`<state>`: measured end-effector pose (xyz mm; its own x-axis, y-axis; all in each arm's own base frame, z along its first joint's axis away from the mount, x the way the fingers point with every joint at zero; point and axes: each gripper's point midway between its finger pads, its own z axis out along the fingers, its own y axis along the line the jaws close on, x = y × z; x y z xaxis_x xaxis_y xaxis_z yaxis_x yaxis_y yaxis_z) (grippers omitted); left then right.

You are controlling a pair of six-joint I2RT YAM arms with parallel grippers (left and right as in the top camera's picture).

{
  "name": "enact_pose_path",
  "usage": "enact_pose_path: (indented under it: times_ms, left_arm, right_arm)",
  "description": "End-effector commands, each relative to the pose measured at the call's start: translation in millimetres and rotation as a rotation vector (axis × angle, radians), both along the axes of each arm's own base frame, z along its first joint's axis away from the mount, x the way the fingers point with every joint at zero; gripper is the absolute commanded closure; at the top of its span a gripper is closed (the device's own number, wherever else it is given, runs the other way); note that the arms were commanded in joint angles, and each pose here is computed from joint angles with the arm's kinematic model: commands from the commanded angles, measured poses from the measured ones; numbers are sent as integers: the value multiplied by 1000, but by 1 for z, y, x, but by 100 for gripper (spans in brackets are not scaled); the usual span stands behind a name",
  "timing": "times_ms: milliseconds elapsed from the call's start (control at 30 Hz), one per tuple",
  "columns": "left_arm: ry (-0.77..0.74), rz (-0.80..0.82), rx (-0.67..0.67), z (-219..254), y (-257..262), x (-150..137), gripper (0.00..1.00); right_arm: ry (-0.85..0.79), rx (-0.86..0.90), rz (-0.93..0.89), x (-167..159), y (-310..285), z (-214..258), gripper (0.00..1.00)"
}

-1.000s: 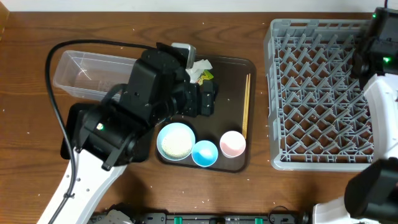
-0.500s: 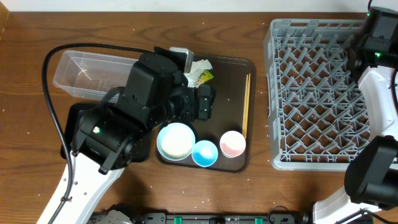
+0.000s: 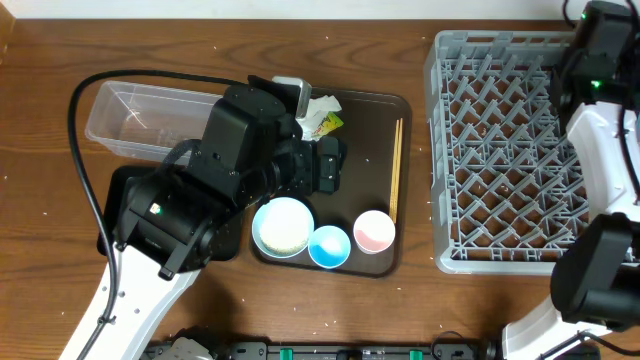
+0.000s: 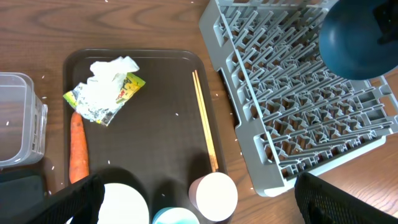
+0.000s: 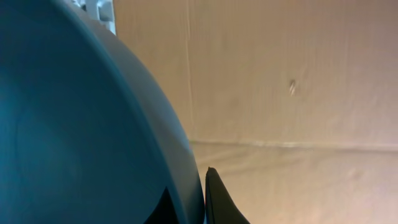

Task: Sort waste into correct bins and load items into the dishwasher rack
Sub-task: 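Lower the blue plate into the dish rack with the right gripper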

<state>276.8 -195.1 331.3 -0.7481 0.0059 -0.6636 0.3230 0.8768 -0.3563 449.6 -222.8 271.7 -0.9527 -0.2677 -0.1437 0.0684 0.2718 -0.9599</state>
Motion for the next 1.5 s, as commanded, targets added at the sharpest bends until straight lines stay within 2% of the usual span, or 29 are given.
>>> enact_pose_path:
  times_ms: [0, 467, 667, 833, 900, 967, 1033, 1067, 1167, 1233, 1333, 1467]
  left_arm:
    - [-29, 4, -4, 10, 3, -1, 2]
    - [-26, 4, -2, 9, 4, -1, 2]
    - [-25, 4, -1, 8, 3, -1, 2]
    - [-23, 4, 0, 8, 3, 0, 2]
    - [-22, 4, 1, 7, 3, 0, 2]
    - [-20, 4, 2, 7, 3, 0, 2]
    - [-20, 4, 2, 7, 3, 0, 2]
    - [-20, 4, 2, 7, 3, 0, 2]
    - [-20, 4, 2, 7, 3, 0, 2]
    - [-20, 4, 2, 7, 3, 0, 2]
    - [-20, 4, 2, 7, 3, 0, 2]
    - [-20, 4, 2, 7, 3, 0, 2]
  right_arm:
    - [191, -61, 27, 1, 0, -10, 99]
    - [91, -15, -42, -11, -24, -12, 99]
    - [99, -12, -38, -11, -23, -14, 99]
    - [92, 101, 25, -5, 0, -40, 98]
    - [100, 167, 62, -2, 12, -54, 90]
    - [97, 259, 114, 2, 29, -71, 67]
    - [30, 337, 112, 5, 42, -79, 37]
    - [-33, 373, 88, 6, 46, -81, 27]
    - [-164, 498, 34, 4, 54, -90, 7]
    - [-180, 617, 38, 2, 68, -100, 1]
    - [-187, 771, 82, 3, 91, -107, 1]
    - [-282, 922, 96, 0, 112, -91, 1]
